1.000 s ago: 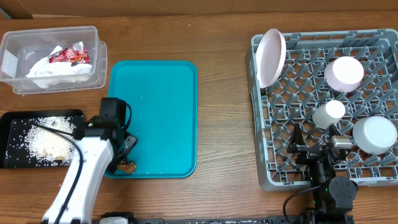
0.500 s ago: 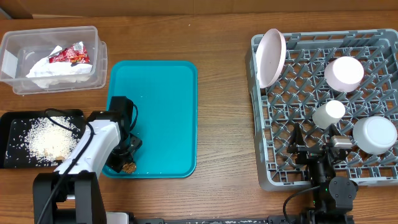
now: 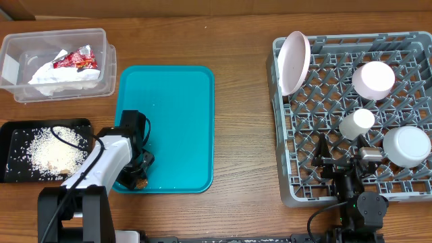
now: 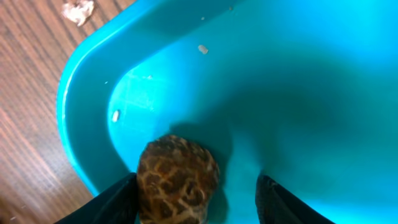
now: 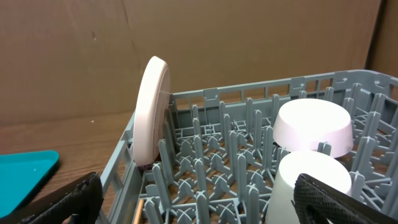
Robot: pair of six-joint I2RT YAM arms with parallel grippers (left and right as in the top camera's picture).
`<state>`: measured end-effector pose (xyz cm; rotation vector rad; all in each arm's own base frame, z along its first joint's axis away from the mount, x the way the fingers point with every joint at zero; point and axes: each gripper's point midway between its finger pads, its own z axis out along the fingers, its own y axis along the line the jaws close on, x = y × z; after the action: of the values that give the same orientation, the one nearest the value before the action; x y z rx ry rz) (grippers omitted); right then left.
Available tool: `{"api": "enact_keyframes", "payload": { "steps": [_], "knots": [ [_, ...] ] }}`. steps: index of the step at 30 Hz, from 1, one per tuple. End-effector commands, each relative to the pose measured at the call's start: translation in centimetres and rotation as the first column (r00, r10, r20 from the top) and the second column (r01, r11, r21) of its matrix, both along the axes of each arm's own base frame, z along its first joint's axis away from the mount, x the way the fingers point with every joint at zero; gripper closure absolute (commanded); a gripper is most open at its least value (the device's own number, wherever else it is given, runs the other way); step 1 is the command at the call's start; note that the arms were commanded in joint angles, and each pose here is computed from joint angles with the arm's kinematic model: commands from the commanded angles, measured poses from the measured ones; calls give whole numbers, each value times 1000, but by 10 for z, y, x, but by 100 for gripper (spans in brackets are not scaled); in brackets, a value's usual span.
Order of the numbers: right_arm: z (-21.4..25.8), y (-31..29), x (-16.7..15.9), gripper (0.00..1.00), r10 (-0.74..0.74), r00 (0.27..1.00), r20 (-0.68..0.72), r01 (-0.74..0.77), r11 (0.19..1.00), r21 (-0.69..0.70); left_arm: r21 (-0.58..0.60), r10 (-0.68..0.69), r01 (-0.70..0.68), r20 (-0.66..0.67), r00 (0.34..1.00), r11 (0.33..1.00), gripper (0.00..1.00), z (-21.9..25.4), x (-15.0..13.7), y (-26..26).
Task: Sort waste into correct bins and load items into the dishwasher
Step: 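Lower the left gripper and close it on the brown food scrap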
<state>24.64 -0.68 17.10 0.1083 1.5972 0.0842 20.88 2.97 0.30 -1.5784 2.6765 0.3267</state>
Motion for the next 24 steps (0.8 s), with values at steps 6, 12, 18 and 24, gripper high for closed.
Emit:
{"api": "enact_keyframes", "payload": {
  "steps": [6,12,18,24],
  "knots": [
    [-1,-1,0,0,-4,1000,7,4,1000,-18,-2,25,-25,-13,1000,1000,51,-16,-9,-1],
    [-1,-1,0,0,-4,1000,7,4,1000,-18,0,12,-12,-10,1000,1000,59,-15,-7,0],
    [-1,-1,0,0,-4,1000,7,4,1000,-18,-1,2,-2,-1,1000,1000,65,-6,2,0],
    [-1,-1,0,0,-4,1000,7,4,1000,-18,-5,-39,39,19,999,999,76,3,15,0]
  ]
}}
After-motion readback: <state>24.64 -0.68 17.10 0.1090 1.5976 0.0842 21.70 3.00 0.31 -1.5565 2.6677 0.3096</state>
